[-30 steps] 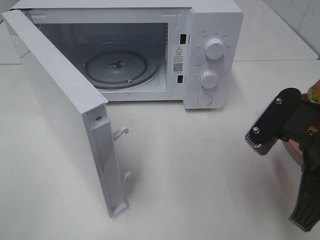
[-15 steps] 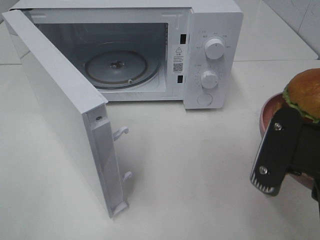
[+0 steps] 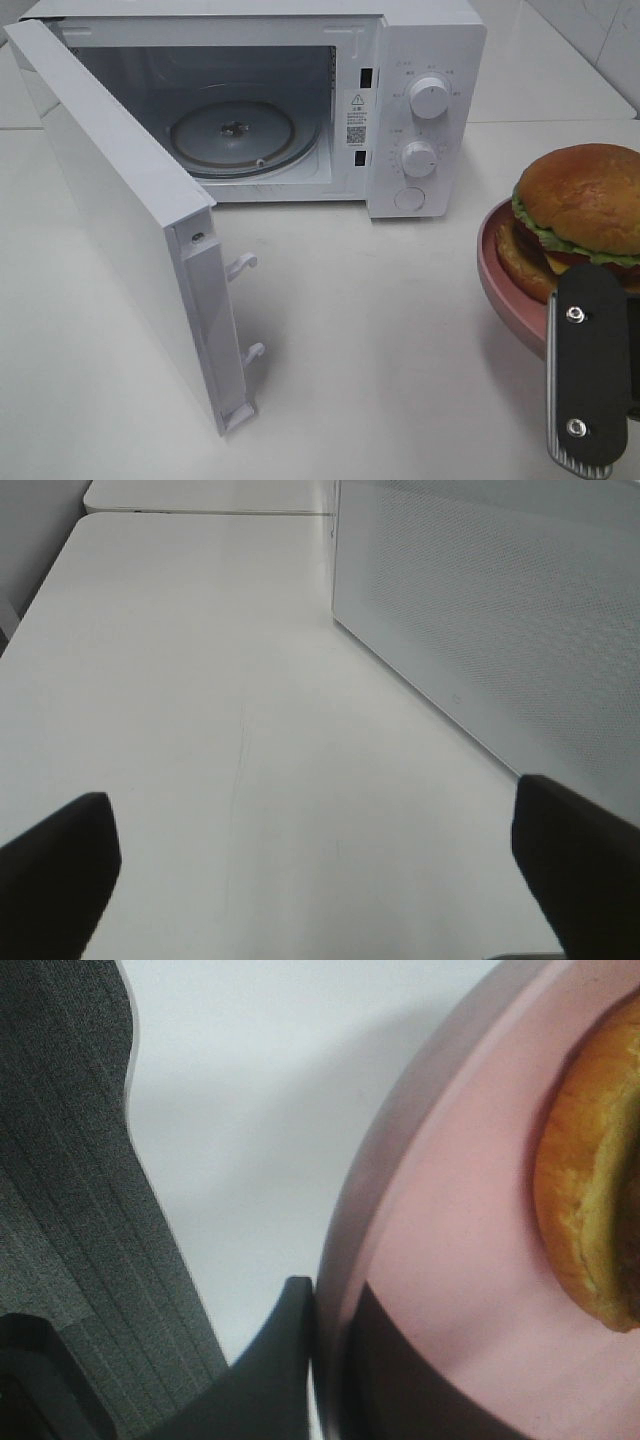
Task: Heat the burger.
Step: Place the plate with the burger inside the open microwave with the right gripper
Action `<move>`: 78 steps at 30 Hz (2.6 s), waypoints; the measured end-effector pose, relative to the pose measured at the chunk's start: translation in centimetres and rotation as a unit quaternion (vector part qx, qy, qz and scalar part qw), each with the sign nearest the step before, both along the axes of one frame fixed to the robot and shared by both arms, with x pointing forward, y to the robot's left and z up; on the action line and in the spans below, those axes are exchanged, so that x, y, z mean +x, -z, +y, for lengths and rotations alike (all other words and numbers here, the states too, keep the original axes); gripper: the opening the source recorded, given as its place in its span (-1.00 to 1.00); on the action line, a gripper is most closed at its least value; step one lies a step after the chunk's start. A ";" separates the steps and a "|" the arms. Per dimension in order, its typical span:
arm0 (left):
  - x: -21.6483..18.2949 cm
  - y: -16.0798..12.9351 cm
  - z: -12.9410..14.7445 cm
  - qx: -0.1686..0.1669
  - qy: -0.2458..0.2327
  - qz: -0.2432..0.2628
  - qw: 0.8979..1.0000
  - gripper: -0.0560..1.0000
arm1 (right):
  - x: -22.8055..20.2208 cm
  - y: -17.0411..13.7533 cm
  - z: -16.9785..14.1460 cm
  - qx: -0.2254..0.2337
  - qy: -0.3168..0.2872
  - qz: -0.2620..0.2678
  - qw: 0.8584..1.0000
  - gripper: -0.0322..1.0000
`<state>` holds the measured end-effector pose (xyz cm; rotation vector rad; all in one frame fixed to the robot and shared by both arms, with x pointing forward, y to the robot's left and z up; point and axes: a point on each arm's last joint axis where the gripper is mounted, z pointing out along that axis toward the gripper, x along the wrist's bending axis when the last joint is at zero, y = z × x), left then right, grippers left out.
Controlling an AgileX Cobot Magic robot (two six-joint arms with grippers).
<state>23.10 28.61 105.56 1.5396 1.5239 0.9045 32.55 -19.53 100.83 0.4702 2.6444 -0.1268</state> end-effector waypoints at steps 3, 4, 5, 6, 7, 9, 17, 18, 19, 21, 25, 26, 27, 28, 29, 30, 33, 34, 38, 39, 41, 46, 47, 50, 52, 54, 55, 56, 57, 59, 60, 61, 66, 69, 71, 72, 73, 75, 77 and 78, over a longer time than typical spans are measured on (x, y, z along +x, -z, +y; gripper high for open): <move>0.0 0.0 0.0 0.000 0.000 0.000 1.000 0.97 | 0.0 0.0 0.1 -0.002 -0.012 0.001 1.000 -0.87; 0.0 0.0 0.0 0.000 0.000 0.000 1.000 0.97 | 0.0 0.0 0.1 -0.002 -0.014 0.001 1.000 -0.87; 0.0 0.0 0.0 0.000 0.000 0.000 1.000 0.97 | 0.1 0.0 0.1 -0.005 -0.021 0.000 1.000 -0.86; 0.0 0.0 0.0 0.000 0.000 0.000 1.000 0.97 | 0.1 0.0 0.1 -0.005 -0.021 0.000 1.000 -0.86; 0.0 0.0 0.0 0.000 0.000 0.000 1.000 0.97 | 0.1 0.0 0.1 -0.007 -0.023 -0.001 1.000 -0.86; 0.0 0.0 0.0 0.000 0.000 0.000 1.000 0.97 | 0.1 0.0 0.1 -0.006 -0.025 -0.002 1.000 -0.85; 0.0 0.0 0.0 0.000 0.000 0.000 1.000 0.97 | 0.4 -0.1 1.4 0.041 -0.092 -0.018 0.995 -0.85; 0.0 0.0 0.0 0.000 0.000 0.000 1.000 0.97 | 0.4 -0.1 1.4 0.041 -0.092 -0.018 0.995 -0.85; 0.0 0.0 0.0 0.000 0.000 0.000 1.000 0.97 | 0.5 -0.1 1.5 0.040 -0.105 -0.020 0.993 -0.85; 0.0 0.0 0.0 0.000 0.000 0.000 1.000 0.97 | 0.6 -0.2 1.7 0.039 -0.127 -0.027 0.991 -0.85; 0.0 0.0 0.0 0.000 0.000 0.000 1.000 0.97 | 0.9 -0.4 1.9 0.038 -0.149 -0.048 0.987 -0.85; 0.0 0.0 0.0 0.000 0.000 0.000 1.000 0.97 | 0.9 -0.4 1.9 0.038 -0.149 -0.048 0.987 -0.85; 0.0 0.0 0.0 0.000 0.000 0.000 1.000 0.97 | 1.0 -0.4 1.9 0.039 -0.153 -0.051 0.986 -0.85; 0.0 0.0 0.0 0.000 0.000 0.000 1.000 0.97 | 1.0 -0.4 2.1 0.040 -0.166 -0.054 0.984 -0.85; 0.0 0.0 0.0 0.000 0.000 0.000 1.000 0.97 | 1.0 -0.4 2.1 0.040 -0.166 -0.054 0.984 -0.85; 0.0 0.0 0.0 0.000 0.000 0.000 1.000 0.97 | 1.0 -0.4 2.2 0.042 -0.181 -0.056 0.981 -0.85; 0.0 0.0 0.0 0.000 0.000 0.000 1.000 0.97 | 1.1 -0.5 2.5 0.046 -0.200 -0.059 0.977 -0.85; 0.0 0.0 0.0 0.000 0.000 0.000 1.000 0.97 | 1.1 -0.5 2.5 0.046 -0.200 -0.059 0.977 -0.85; 0.0 0.0 0.0 0.000 0.000 0.000 1.000 0.97 | 2.5 -0.6 2.0 0.053 -0.196 -0.071 0.977 -0.85; 0.0 0.0 0.0 0.000 0.000 0.000 1.000 0.97 | 2.8 -0.6 1.8 0.051 -0.195 -0.073 0.977 -0.85; 0.0 0.0 0.0 0.000 0.000 0.000 1.000 0.97 | 3.3 -0.6 1.5 0.047 -0.197 -0.076 0.976 -0.85; 0.0 0.0 0.0 0.000 0.000 0.000 1.000 0.97 | 4.5 -0.2 1.2 0.031 -0.226 -0.062 0.972 -0.85; 0.0 0.0 0.0 0.000 0.000 0.000 1.000 0.97 | 4.5 -0.2 1.2 0.031 -0.226 -0.062 0.972 -0.85; 0.0 0.0 0.0 0.000 0.000 0.000 1.000 0.97 | 5.2 0.6 1.2 0.019 -0.241 -0.041 0.969 -0.85; 0.0 0.0 0.0 0.000 0.000 0.000 1.000 0.97 | 5.7 1.1 1.3 0.015 -0.253 -0.029 0.967 -0.85; 0.0 0.0 0.0 0.000 0.000 0.000 1.000 0.97 | 6.4 1.9 1.5 0.021 -0.261 -0.020 0.965 -0.85; 0.0 0.0 0.0 0.000 0.000 0.000 1.000 0.97 | 6.4 1.9 1.5 0.021 -0.261 -0.020 0.965 -0.85; 0.0 0.0 0.0 0.000 0.000 0.000 1.000 0.97 | 7.0 2.3 1.6 0.024 -0.270 -0.020 0.962 -0.85; 0.0 0.0 0.0 0.000 0.000 0.000 1.000 0.97 | 7.5 2.7 1.7 0.024 -0.280 -0.020 0.959 -0.85; 0.0 0.0 0.0 0.000 0.000 0.000 1.000 0.97 | 7.8 2.9 1.7 0.024 -0.285 -0.019 0.958 -0.85; 0.0 0.0 0.0 0.000 0.000 0.000 1.000 0.97 | 7.8 2.9 1.7 0.024 -0.285 -0.019 0.958 -0.85; 0.0 0.0 0.0 0.000 0.000 0.000 1.000 0.97 | 8.3 3.3 1.8 0.024 -0.302 -0.017 0.953 -0.85; 0.0 0.0 0.0 0.000 0.000 0.000 1.000 0.97 | 9.2 4.5 2.0 0.024 -0.340 -0.003 0.940 -0.85; 0.0 0.0 0.0 0.000 0.000 0.000 1.000 0.97 | 9.7 5.1 2.0 0.028 -0.362 0.005 0.932 -0.85; 0.0 0.0 0.0 0.000 0.000 0.000 1.000 0.97 | 10.1 5.5 1.9 0.033 -0.368 0.009 0.929 -0.85; 0.0 0.0 0.0 0.000 0.000 0.000 1.000 0.97 | 10.2 5.7 1.9 0.035 -0.370 0.011 0.928 -0.85; 0.0 0.0 0.0 0.000 0.000 0.000 1.000 0.97 | 10.2 5.7 1.9 0.035 -0.370 0.011 0.928 -0.85; 0.0 0.0 0.0 0.000 0.000 0.000 1.000 0.97 | 11.2 6.1 2.0 0.034 -0.377 0.016 0.925 -0.85; 0.0 0.0 0.0 0.000 0.000 0.000 1.000 0.97 | 11.5 6.1 2.1 0.032 -0.379 0.016 0.925 -0.85; 0.0 0.0 0.0 0.000 0.000 0.000 1.000 0.97 | 11.5 6.1 2.1 0.032 -0.379 0.016 0.925 -0.85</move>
